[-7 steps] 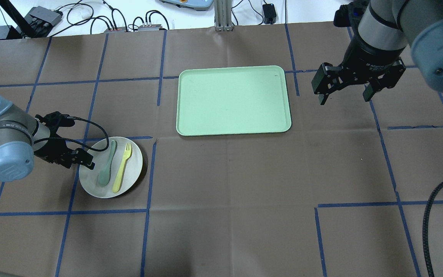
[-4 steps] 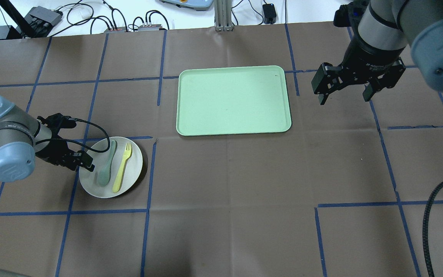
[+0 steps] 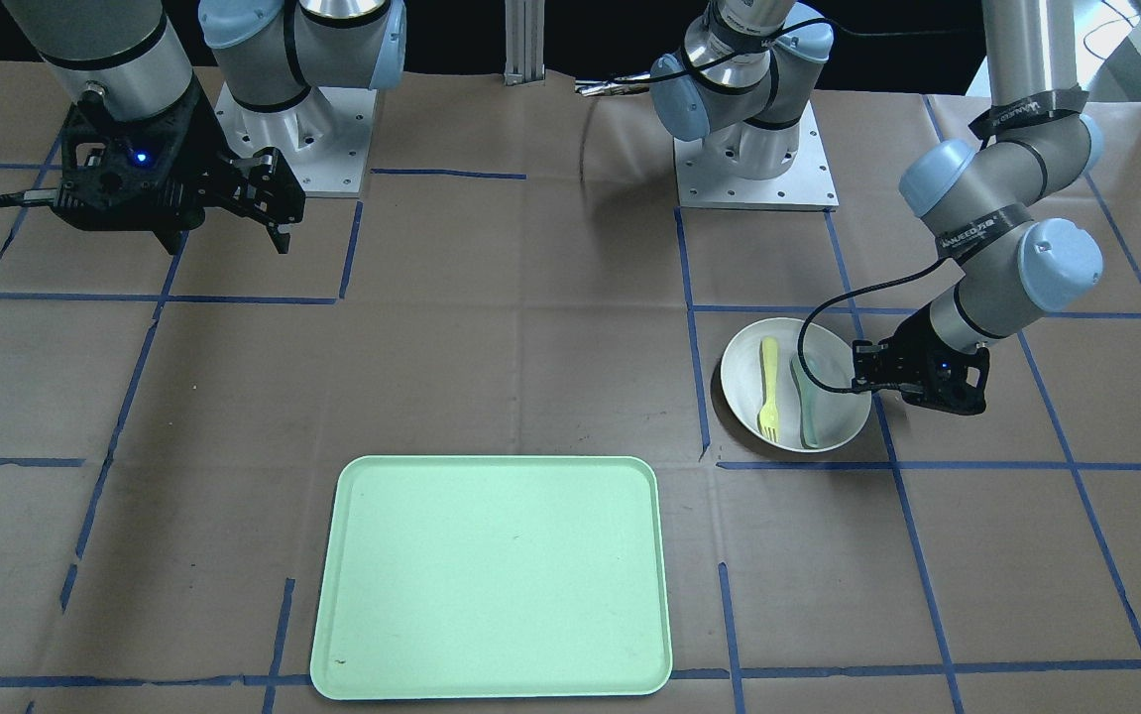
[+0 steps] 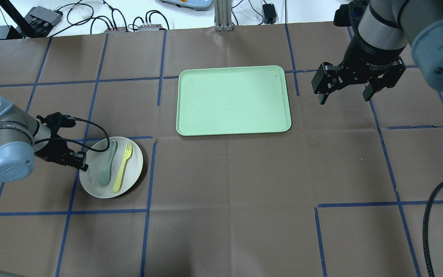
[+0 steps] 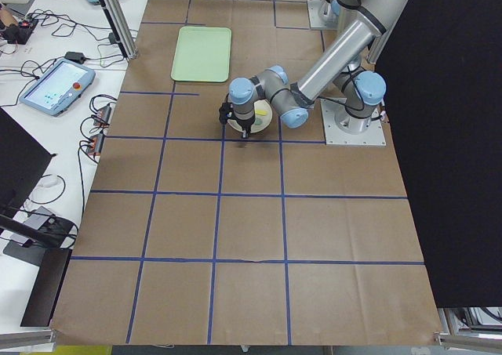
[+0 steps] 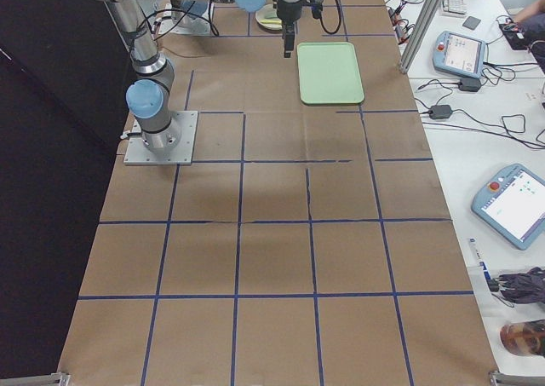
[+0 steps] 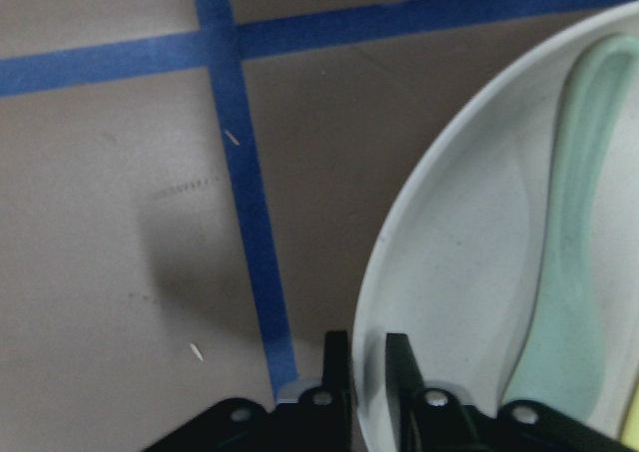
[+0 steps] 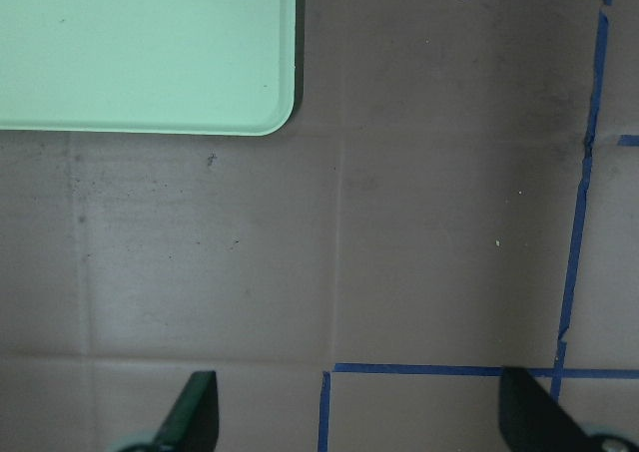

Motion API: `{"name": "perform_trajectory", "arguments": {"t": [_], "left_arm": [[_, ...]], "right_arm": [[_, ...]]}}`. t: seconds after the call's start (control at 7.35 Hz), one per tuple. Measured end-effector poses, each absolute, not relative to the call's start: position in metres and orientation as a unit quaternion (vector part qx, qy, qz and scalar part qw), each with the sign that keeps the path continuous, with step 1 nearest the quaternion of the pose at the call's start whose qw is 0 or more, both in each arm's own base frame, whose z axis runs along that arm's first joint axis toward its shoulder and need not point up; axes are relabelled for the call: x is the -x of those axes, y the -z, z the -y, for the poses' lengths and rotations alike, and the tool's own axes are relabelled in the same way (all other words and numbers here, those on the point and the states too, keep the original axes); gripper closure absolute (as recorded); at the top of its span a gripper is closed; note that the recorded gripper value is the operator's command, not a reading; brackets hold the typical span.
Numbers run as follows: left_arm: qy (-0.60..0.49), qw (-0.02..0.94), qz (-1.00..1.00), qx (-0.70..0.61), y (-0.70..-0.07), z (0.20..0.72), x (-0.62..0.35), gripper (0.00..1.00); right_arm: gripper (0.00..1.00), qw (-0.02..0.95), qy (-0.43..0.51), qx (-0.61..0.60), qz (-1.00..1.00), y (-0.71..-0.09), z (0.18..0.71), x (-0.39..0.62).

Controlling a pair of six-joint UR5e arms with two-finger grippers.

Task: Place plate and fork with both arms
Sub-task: 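Carry the white plate with the left gripper onto the green tray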

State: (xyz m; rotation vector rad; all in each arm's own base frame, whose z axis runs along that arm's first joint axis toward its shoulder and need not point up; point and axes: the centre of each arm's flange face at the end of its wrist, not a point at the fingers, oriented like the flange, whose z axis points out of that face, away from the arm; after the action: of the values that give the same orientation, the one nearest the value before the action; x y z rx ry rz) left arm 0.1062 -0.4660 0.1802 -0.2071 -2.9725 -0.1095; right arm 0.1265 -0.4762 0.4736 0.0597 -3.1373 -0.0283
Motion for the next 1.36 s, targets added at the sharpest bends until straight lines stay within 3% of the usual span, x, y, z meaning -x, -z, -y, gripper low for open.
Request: {"name": "perform_trajectory", "arguments": {"t": [0.82,1.36], "left_arm": [[-0.017,0.124,0.992,0.029,-0.204,0.482,-0.087,0.99],[-0.035,0.160,0.986,-0.038,-0.243,0.524,0.020,0.99]], "right_arm": [[0.00,0.001,0.009,-0.019,1.000,-0.474,0.476,-0.127],[0.00,0.001,0.009,-0.019,1.000,-0.474,0.476,-0.127]]}}
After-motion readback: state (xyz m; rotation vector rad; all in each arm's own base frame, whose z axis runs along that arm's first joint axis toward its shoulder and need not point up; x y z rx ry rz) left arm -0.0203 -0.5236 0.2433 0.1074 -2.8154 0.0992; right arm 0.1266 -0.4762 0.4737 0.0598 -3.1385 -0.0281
